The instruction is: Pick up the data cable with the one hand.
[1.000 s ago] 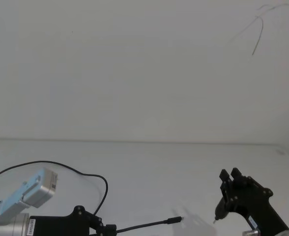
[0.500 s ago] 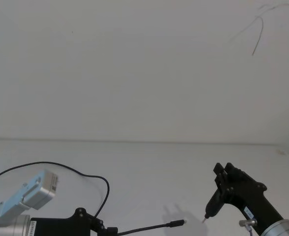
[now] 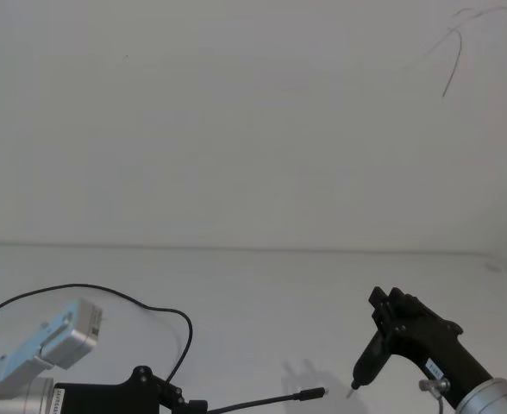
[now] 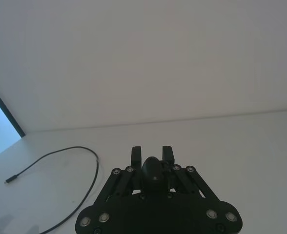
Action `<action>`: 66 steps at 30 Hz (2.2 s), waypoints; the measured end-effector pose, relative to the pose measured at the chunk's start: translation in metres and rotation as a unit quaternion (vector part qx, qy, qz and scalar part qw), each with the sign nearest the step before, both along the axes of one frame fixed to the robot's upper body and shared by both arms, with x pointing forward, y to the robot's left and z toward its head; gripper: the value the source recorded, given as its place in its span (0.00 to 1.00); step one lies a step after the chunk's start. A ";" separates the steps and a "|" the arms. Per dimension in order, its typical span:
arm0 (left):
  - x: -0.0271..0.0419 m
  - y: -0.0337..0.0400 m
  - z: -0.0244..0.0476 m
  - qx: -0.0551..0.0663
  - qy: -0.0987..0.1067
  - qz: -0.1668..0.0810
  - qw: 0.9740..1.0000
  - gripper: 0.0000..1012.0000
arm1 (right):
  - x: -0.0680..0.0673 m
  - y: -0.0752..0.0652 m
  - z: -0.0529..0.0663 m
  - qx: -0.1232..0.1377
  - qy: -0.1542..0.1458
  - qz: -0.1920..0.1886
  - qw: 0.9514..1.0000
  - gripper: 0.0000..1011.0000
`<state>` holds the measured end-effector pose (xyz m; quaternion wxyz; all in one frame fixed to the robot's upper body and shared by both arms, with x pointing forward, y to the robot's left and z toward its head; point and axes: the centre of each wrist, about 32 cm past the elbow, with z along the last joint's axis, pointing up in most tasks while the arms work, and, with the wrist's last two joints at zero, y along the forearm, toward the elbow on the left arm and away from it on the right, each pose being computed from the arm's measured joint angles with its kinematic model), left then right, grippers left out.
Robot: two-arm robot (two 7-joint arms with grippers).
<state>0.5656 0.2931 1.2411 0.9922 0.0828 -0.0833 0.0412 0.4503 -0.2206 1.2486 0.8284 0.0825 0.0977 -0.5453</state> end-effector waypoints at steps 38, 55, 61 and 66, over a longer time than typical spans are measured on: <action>0.0000 0.0000 0.0001 0.000 0.000 -0.001 1.000 0.05 | -0.003 -0.013 0.016 0.081 0.034 0.045 0.995 0.25; 0.0000 0.0000 0.0001 0.000 0.000 -0.001 1.000 0.05 | -0.004 -0.014 0.015 0.085 0.025 0.045 0.995 0.25; 0.0000 0.0000 0.0001 0.000 0.000 -0.001 1.000 0.05 | -0.002 -0.014 0.014 0.088 0.026 0.047 0.995 0.25; 0.0000 0.0000 0.0001 0.000 0.000 -0.001 1.000 0.05 | -0.002 -0.014 0.013 0.091 0.030 0.050 0.994 0.25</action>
